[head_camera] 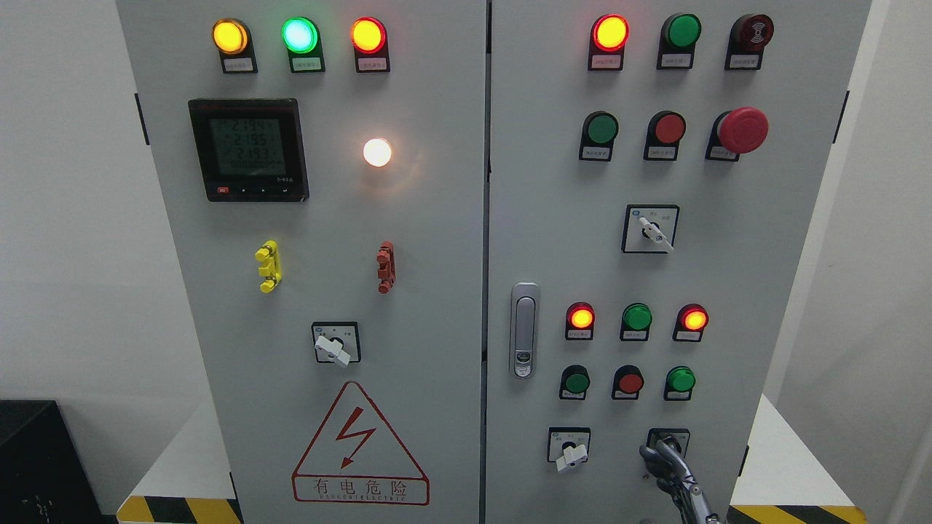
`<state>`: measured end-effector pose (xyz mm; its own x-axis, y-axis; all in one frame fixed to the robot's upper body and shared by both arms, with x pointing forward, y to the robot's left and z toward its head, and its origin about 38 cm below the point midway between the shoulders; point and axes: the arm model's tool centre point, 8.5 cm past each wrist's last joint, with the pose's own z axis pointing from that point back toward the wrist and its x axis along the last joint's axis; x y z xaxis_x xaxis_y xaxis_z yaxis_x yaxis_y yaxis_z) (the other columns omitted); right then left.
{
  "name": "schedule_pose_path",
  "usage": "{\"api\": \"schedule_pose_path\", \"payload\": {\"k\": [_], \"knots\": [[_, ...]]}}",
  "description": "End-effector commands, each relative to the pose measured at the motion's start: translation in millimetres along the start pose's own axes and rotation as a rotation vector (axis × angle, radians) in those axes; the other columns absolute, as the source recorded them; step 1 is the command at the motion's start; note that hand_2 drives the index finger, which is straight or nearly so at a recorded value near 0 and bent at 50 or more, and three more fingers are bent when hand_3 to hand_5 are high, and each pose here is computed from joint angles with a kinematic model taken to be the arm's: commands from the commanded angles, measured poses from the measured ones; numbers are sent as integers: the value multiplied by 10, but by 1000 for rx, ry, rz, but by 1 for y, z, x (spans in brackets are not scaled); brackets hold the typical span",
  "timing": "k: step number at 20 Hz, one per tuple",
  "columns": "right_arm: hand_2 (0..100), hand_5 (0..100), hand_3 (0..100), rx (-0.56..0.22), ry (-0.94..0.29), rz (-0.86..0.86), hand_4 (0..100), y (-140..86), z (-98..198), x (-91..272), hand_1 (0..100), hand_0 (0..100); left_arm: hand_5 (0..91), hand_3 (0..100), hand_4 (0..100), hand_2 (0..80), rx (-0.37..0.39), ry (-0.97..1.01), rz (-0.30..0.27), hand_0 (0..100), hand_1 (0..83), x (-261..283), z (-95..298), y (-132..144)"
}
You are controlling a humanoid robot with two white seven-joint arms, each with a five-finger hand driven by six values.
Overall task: Release door handle
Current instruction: 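Raise the right hand up toward the silver door handle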
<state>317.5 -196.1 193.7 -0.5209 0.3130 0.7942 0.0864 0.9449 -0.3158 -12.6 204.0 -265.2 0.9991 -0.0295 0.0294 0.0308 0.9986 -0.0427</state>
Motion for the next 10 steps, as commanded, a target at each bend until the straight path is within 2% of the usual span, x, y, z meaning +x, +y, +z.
{"api": "schedule_pose_path", "payload": {"k": [1,4,10], "knots": [[0,641,624,6,-60,229,642,1,-15,16,236,416,0,107,4,47,-1,0,0,0,0,0,0,0],[0,694,667,25,-92,329,684,15,-21,23,242,413,0,107,4,47,-1,2,0,0,0,0,0,0],[0,717,700,89,-113,538,713,48,-30,37,247,385,0,107,4,46,-1,2,0,0,0,0,0,0]]}}
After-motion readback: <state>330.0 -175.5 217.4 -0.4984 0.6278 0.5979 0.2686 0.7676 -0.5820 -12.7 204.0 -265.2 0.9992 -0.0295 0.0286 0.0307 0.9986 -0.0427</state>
